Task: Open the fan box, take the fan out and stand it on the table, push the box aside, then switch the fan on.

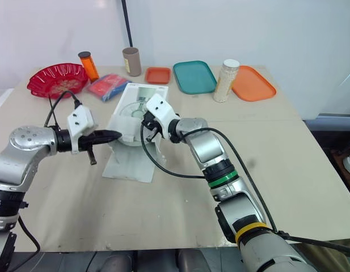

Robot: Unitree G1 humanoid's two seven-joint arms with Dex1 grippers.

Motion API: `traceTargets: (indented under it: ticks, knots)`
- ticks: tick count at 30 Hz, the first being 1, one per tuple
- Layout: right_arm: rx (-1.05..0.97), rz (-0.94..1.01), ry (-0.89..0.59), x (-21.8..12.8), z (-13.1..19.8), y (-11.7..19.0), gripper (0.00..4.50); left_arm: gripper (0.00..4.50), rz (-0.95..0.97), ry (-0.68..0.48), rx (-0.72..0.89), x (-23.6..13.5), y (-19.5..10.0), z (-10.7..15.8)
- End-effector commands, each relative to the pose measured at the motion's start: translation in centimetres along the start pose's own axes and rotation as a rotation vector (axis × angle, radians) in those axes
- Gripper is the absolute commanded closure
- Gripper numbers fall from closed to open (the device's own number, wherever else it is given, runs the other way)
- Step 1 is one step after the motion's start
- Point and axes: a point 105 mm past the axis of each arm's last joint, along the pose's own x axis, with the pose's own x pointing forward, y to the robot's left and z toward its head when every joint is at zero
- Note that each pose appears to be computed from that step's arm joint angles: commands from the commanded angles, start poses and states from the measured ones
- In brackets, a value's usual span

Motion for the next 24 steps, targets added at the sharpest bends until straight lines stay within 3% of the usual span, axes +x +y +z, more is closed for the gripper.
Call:
traceTargets:
  ticks: [1, 3, 7, 15, 24]
  knots:
    - [0.001, 0.006, -0.016, 0.2, 0.4, 0.1, 4.46, 4.5, -0.026, 0.054, 0.098, 0.0, -0.9, 0.3]
    - [0.0, 0.01, -0.018, 0.3, 0.5, 0.2, 4.46, 4.5, -0.024, 0.083, 0.111, 0.0, -0.9, -0.1]
    - [-0.011, 0.023, -0.024, 0.5, 0.6, 0.5, 4.46, 4.5, 0.018, 0.263, 0.17, -1.3, 0.2, -1.2]
    - [-0.01, 0.044, -0.023, 0.9, 0.4, 1.1, 4.46, 4.5, 0.037, 0.324, 0.231, -3.6, 1.1, 0.0]
    - [-0.01, 0.057, -0.033, 1.3, 0.5, 1.3, 4.46, 4.5, 0.113, 0.416, 0.12, -3.5, 1.6, -5.0]
